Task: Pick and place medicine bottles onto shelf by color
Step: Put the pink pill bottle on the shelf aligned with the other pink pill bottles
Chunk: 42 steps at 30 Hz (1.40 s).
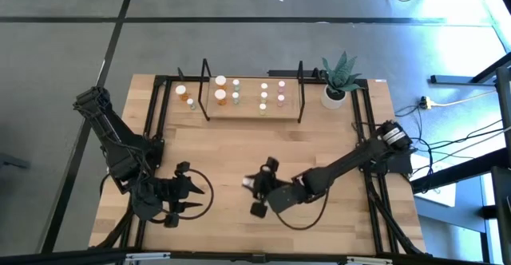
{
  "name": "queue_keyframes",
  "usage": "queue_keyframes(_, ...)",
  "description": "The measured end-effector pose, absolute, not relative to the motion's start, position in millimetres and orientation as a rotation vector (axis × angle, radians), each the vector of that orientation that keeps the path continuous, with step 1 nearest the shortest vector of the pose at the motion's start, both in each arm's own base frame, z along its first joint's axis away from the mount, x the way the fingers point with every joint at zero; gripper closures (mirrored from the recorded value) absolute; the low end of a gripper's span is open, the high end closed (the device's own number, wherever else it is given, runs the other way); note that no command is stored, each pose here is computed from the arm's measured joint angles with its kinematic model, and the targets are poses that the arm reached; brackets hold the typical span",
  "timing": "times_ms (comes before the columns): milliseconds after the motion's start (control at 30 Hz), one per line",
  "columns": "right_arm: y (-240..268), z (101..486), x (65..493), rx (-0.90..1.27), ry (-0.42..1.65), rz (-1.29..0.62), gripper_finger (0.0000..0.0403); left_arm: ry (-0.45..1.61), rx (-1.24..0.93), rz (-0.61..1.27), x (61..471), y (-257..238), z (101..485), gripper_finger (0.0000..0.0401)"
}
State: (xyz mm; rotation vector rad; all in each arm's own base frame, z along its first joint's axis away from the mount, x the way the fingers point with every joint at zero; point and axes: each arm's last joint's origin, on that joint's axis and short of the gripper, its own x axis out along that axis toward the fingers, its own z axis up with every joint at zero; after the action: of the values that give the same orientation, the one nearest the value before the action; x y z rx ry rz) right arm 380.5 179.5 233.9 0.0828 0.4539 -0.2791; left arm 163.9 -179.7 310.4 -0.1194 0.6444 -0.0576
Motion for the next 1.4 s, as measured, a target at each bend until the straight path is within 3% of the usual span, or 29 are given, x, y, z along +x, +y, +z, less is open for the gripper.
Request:
queue_keyframes(533, 104.8, 250.7, 365.2, 0.199, 0.511, -0.715, 0.0288, 0.607, -0.134, 0.068, 178.0, -164.6, 310.9, 0.0250)
queue_keyframes(1400, -18.7, 241.7, 354.2, 0.293, 0.606, -1.181, 0.0284, 0.598, -0.135, 0.241, 206.9, -126.4, 311.0, 0.0250)
